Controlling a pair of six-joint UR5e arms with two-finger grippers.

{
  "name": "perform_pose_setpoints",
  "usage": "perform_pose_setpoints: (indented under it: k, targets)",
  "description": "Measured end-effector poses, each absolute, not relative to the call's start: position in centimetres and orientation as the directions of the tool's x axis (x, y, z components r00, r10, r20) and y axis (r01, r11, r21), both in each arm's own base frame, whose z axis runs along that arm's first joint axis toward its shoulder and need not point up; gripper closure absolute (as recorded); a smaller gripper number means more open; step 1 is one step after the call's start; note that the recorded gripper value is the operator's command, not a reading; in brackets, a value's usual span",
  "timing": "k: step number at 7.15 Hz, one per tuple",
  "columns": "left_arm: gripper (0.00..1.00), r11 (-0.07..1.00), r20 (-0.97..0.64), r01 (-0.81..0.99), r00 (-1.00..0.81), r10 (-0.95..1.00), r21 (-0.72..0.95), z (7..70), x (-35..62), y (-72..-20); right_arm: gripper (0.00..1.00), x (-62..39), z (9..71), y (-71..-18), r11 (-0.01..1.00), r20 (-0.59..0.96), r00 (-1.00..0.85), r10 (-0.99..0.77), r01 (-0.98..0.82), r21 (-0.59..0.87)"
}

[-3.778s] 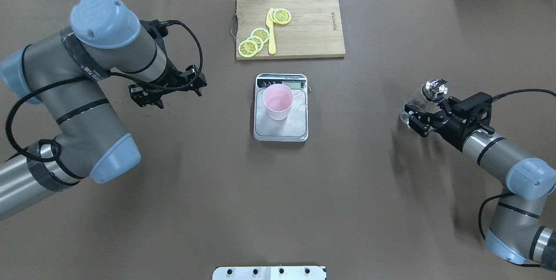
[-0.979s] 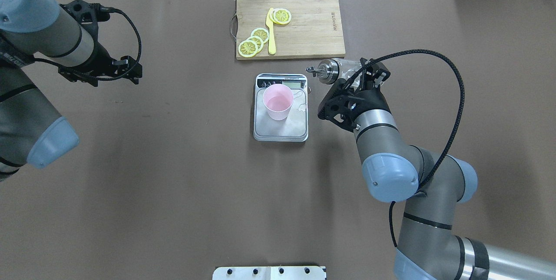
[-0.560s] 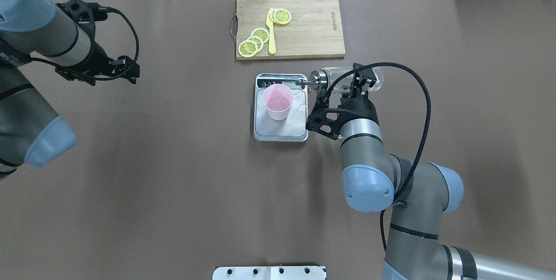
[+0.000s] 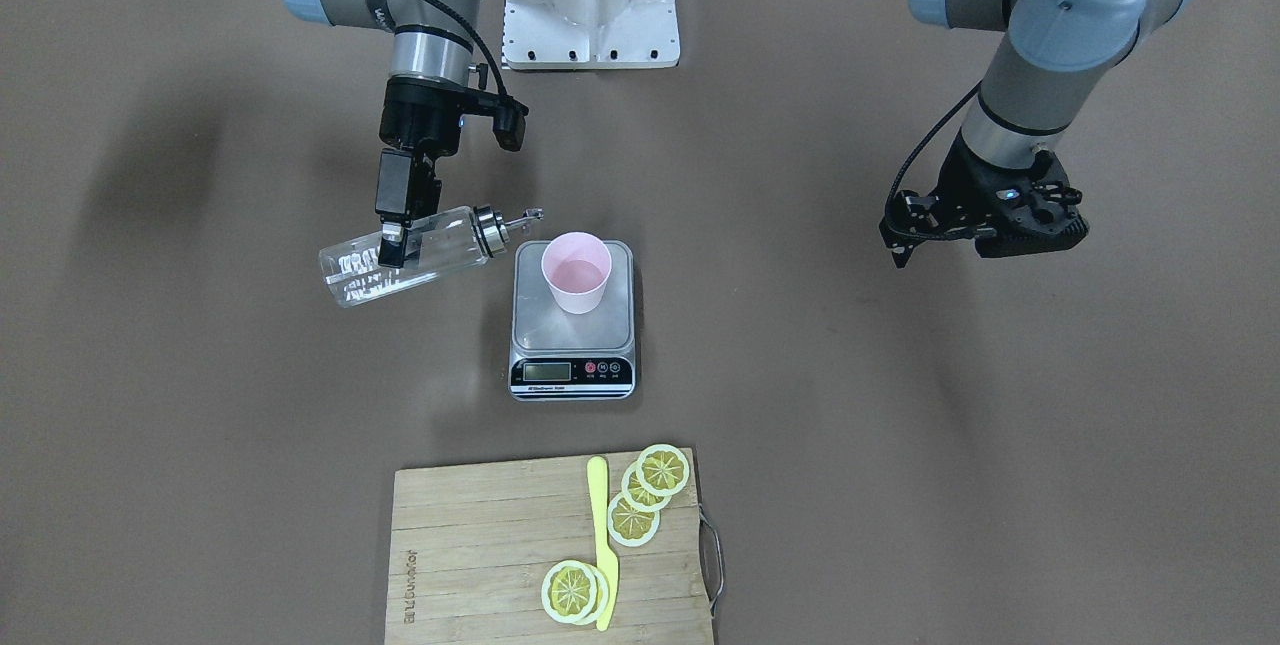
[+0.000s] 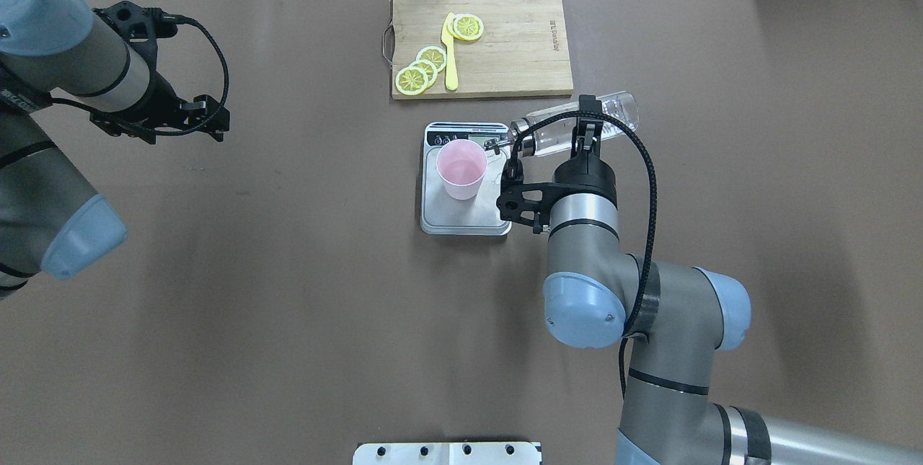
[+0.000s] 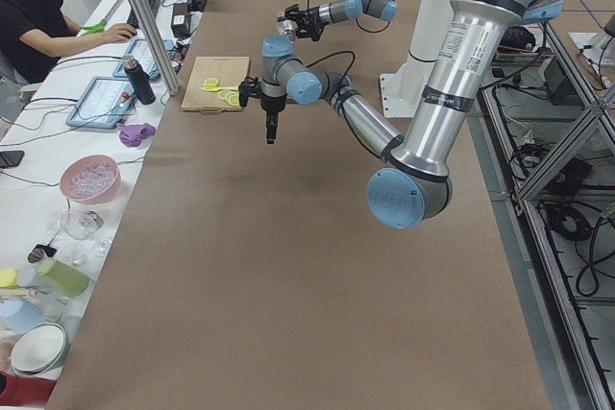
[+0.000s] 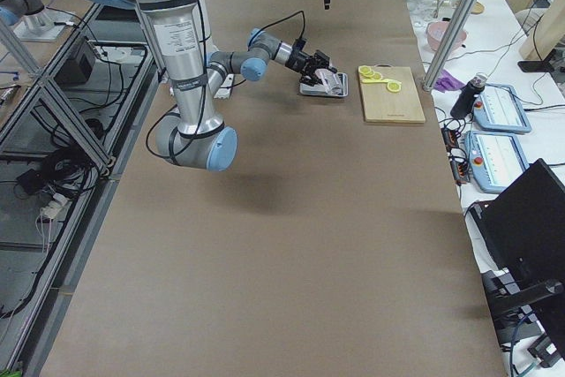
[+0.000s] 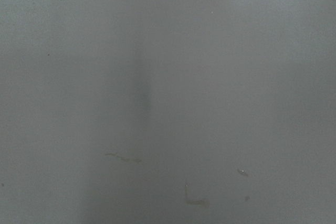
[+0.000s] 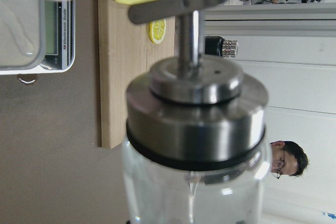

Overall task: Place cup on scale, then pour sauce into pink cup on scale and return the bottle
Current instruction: 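Tilt the bottle spout over the pink cup with the right gripper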

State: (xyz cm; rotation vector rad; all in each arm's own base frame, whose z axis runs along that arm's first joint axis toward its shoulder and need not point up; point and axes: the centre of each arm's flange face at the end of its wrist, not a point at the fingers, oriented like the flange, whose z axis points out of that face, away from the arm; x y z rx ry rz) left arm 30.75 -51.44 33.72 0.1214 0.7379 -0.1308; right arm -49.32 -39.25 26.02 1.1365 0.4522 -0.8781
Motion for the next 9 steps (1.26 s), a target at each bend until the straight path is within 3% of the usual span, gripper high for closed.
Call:
perform_pose_setpoints:
  k: [9]
  targets:
    - [0.02, 0.985, -0.657, 0.167, 0.748, -0.091, 0.054, 35.1, 31.1, -52.0, 1.00, -51.3, 26.0, -41.5, 0.118, -0.872, 0.360, -0.330, 0.933, 0.340]
